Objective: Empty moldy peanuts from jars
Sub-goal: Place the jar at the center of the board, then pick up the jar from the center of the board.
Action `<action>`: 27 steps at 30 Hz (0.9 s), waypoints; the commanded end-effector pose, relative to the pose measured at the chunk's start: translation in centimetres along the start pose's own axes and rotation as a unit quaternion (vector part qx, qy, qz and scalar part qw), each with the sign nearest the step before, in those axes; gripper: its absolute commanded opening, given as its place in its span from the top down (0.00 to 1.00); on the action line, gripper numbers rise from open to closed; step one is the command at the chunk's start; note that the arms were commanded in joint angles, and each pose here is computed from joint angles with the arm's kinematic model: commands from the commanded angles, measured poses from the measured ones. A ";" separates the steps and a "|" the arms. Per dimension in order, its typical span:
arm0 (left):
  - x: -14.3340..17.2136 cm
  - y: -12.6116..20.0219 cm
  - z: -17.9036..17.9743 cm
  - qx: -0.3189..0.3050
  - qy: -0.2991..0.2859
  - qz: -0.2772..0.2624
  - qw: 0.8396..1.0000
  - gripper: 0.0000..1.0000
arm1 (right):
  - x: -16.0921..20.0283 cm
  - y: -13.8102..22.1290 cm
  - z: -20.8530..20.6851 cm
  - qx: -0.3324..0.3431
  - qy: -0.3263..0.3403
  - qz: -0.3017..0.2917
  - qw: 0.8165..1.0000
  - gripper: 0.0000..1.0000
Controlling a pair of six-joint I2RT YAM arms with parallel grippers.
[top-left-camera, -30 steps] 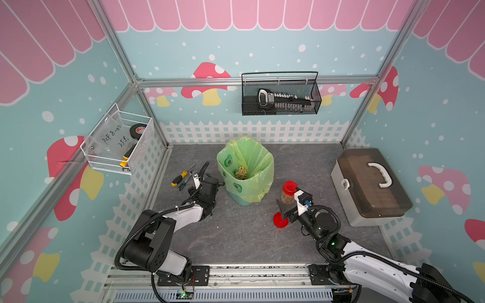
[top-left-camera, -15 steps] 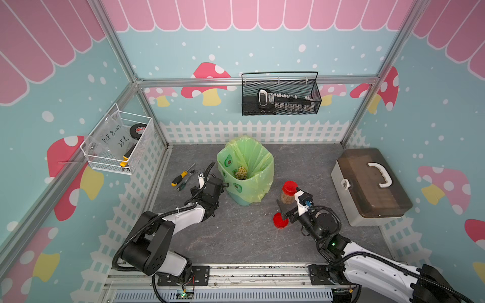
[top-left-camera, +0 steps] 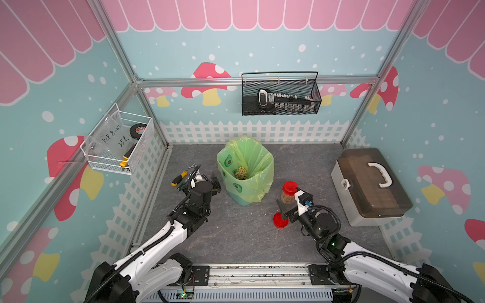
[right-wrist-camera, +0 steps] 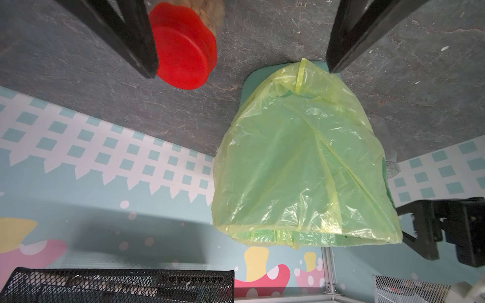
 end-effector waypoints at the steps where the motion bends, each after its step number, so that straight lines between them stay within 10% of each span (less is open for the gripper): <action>1: -1.0 1.8 -1.5 0.073 -0.020 0.005 0.997 0.06 | -2.3 -0.9 -1.1 0.067 -0.044 0.019 0.997 0.01; 14: 0.9 7.3 -10.7 0.371 -0.037 -0.040 0.927 0.08 | -8.4 -1.4 -2.7 0.122 0.015 0.248 0.961 0.02; 27: 5.1 8.9 -11.6 0.465 -0.040 -0.093 0.880 0.10 | -5.0 -4.7 -2.9 0.089 0.020 0.393 0.915 0.01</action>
Point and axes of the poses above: each gripper's point midway between its finger pads, its own y axis back along the fingers, its own z axis along the line the jaws close on, x = y × z, the point moved 8 cm from there along y, back along the fingers, and after that the axes turned 10 degrees about -y, right-handed, at the moved point
